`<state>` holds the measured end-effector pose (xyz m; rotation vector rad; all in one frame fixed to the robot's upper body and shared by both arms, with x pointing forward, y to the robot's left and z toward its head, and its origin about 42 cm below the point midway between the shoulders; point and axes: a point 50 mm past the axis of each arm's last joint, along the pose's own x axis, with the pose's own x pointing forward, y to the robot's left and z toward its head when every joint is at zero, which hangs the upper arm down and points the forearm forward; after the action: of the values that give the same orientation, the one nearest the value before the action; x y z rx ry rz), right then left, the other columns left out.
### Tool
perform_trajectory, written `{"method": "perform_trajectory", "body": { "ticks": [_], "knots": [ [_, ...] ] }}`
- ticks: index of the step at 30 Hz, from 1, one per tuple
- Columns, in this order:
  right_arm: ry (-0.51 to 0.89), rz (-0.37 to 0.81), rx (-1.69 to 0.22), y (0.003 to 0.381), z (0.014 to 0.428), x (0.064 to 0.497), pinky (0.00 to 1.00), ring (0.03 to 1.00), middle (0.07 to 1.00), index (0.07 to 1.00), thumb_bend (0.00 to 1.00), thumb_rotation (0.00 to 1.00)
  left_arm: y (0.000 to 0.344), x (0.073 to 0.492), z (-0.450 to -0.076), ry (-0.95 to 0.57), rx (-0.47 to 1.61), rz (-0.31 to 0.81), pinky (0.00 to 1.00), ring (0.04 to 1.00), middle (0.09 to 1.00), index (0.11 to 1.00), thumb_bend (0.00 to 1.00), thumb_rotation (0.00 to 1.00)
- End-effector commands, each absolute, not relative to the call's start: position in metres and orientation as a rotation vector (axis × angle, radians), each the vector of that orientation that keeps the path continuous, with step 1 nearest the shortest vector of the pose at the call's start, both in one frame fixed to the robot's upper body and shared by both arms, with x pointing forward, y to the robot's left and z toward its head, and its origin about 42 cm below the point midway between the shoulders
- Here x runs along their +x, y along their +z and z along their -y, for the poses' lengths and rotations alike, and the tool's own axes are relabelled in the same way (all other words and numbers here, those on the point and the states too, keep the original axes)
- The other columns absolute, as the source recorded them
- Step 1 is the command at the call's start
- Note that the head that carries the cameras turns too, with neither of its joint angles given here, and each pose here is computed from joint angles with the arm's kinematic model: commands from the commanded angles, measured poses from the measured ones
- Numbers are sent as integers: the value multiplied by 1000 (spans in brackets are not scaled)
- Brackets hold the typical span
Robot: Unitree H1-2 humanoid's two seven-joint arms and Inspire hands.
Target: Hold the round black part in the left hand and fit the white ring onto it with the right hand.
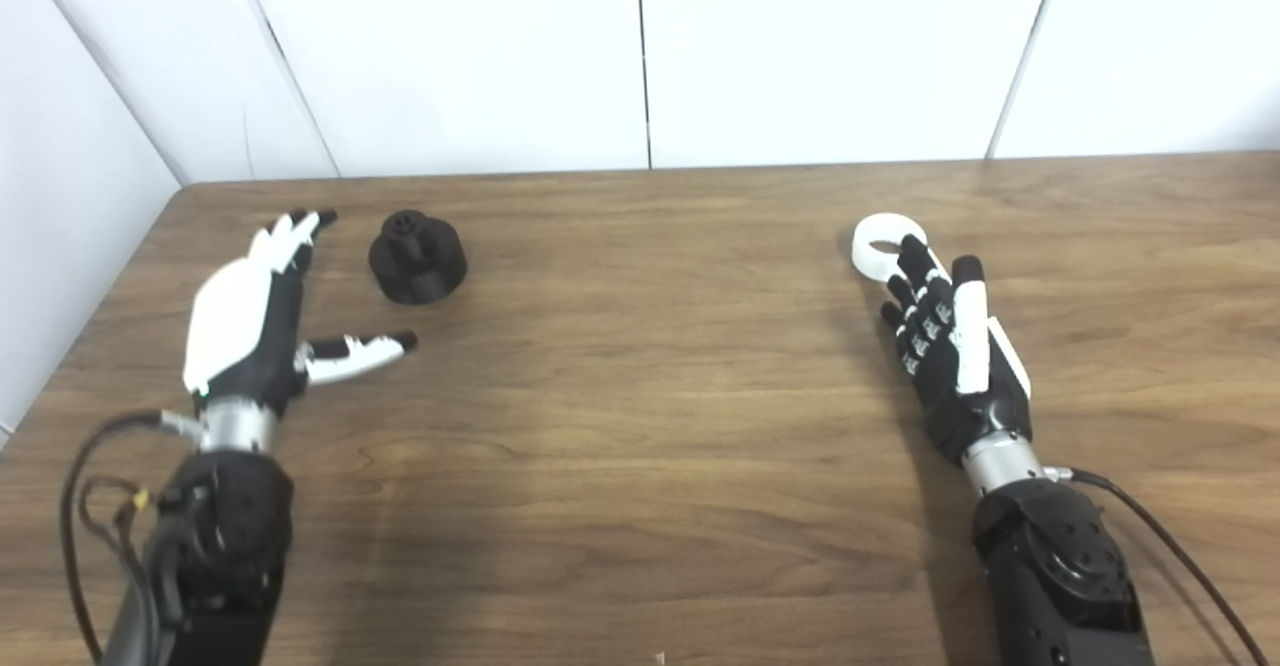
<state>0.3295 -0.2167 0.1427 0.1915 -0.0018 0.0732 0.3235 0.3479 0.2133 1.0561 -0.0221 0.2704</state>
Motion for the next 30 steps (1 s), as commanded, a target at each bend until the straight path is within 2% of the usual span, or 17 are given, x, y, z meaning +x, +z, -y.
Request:
{"method": "perform_trajectory", "body": {
  "ticks": [1,15,30],
  "knots": [
    [90,105,185,164,211,340,1000,1000,1000,957,681,1000,241,342,-352,297,1117,41,934,1000,990,893,974,194],
    [71,102,169,167,211,340,1000,1000,999,944,687,1000,258,398,-366,210,1171,-160,986,1000,1000,900,998,241],
    [72,108,161,169,215,337,1000,1000,1000,957,674,1000,258,426,-384,161,1166,-302,996,1000,997,841,1000,212]
  ]
}}
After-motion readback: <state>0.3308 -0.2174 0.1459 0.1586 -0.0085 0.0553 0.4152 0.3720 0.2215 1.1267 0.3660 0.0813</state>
